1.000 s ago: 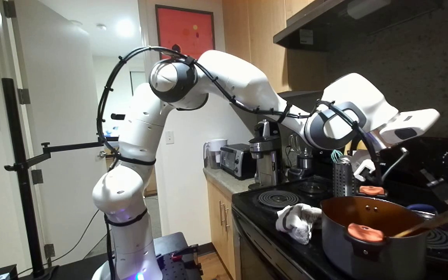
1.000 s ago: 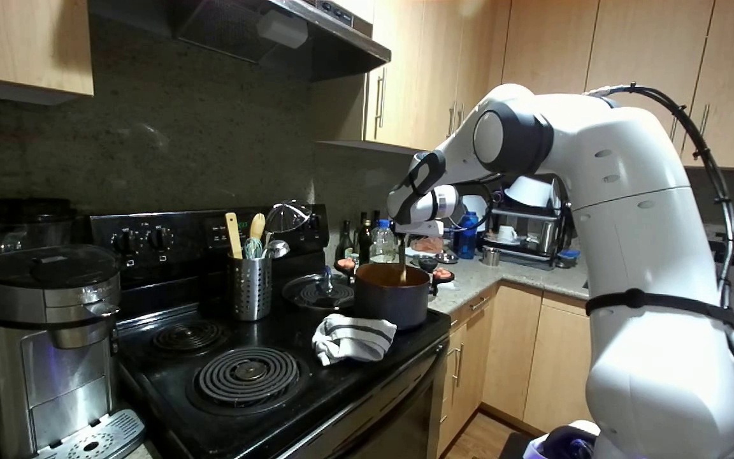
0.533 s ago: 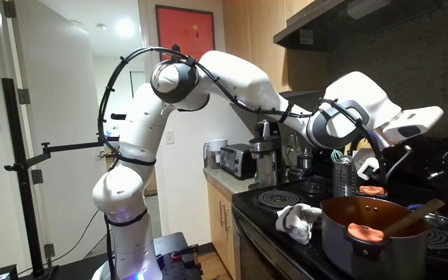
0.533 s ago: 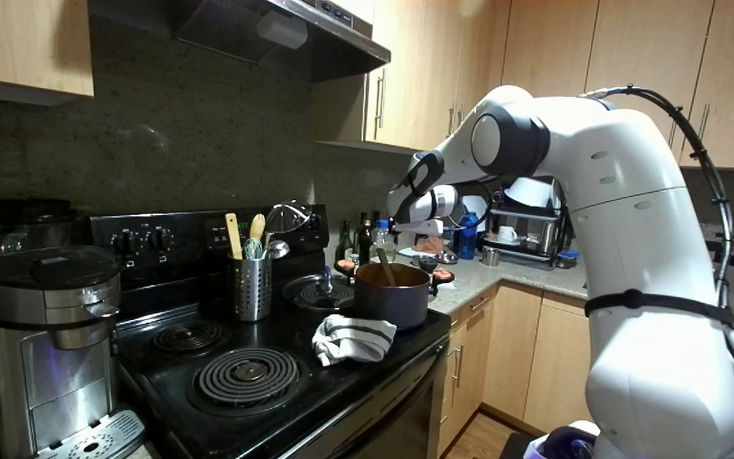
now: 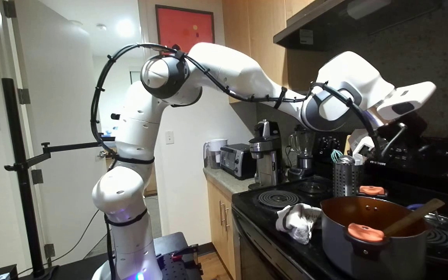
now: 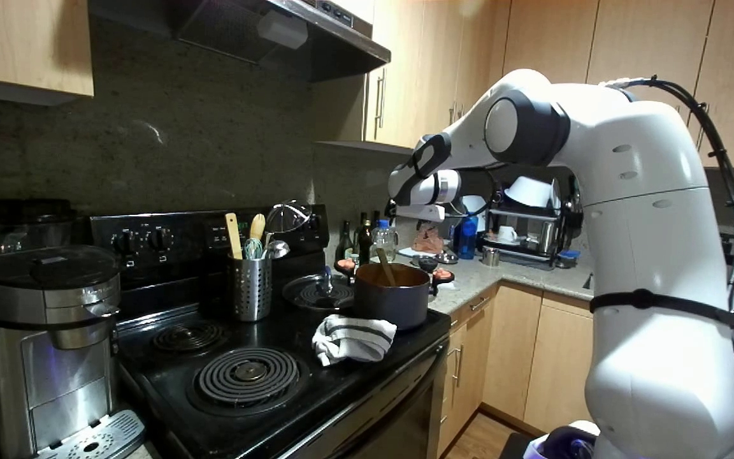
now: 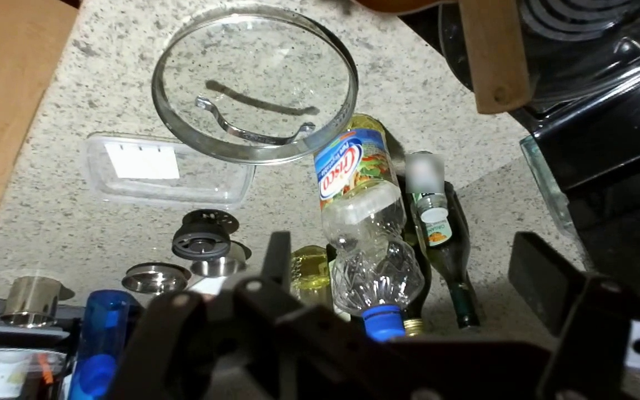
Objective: Stir the contents in the grey pot on the stove
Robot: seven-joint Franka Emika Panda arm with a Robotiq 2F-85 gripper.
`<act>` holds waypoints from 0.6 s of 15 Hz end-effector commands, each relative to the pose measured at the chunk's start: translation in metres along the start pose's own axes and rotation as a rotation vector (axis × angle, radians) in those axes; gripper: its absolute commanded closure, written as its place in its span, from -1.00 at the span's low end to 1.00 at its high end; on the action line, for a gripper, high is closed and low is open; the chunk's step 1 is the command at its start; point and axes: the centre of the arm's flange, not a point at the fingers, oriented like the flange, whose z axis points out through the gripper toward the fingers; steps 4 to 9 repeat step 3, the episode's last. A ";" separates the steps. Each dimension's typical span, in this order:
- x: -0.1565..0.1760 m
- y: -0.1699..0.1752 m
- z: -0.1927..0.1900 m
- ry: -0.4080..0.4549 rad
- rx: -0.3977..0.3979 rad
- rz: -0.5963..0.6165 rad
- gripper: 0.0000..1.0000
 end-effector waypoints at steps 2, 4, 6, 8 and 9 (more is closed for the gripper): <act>0.003 0.000 -0.013 -0.008 0.016 -0.006 -1.00; 0.004 0.000 -0.018 -0.009 0.021 -0.006 -1.00; 0.004 0.000 -0.018 -0.009 0.021 -0.006 -1.00; 0.004 0.000 -0.018 -0.009 0.021 -0.006 -1.00; 0.004 0.000 -0.018 -0.009 0.021 -0.006 -1.00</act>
